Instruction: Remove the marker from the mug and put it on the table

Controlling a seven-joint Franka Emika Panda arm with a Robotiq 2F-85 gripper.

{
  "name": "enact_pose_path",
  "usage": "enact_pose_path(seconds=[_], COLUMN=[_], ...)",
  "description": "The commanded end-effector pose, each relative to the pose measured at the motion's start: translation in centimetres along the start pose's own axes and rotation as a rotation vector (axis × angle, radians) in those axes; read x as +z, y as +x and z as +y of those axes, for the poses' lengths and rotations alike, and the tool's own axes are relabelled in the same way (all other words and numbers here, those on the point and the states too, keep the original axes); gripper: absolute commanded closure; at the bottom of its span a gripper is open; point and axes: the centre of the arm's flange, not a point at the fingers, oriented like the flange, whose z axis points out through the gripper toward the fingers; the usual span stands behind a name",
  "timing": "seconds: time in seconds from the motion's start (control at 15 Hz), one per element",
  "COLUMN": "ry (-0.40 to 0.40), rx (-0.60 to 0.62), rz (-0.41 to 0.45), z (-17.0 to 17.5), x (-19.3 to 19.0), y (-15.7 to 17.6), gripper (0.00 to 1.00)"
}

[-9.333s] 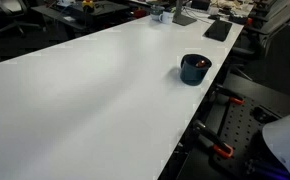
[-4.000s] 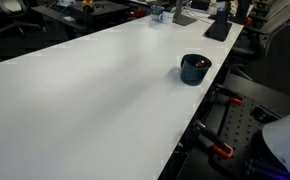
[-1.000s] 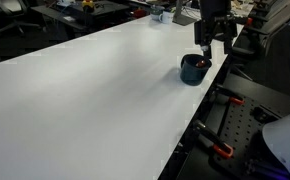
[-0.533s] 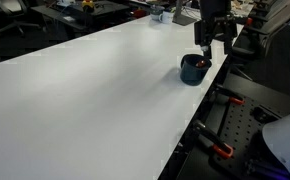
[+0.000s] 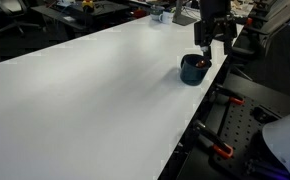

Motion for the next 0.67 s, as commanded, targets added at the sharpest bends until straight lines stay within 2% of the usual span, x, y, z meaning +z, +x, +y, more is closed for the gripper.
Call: enact_pose_path(seconds=[0.0, 0.27, 0.33, 0.6], ry=[0.018, 0.021, 0.003, -0.003], rx=[0.002, 0.017, 0.019, 0.022], rz=[-0.049, -0.096, -0.056, -0.068], z=[0.6, 1.0, 0.7, 0.8], x=[0.2, 0.5, 1.0, 1.4], y=[2.6, 5.3, 3.3, 3.9], gripper=[0.0, 0.0, 0.0, 0.0])
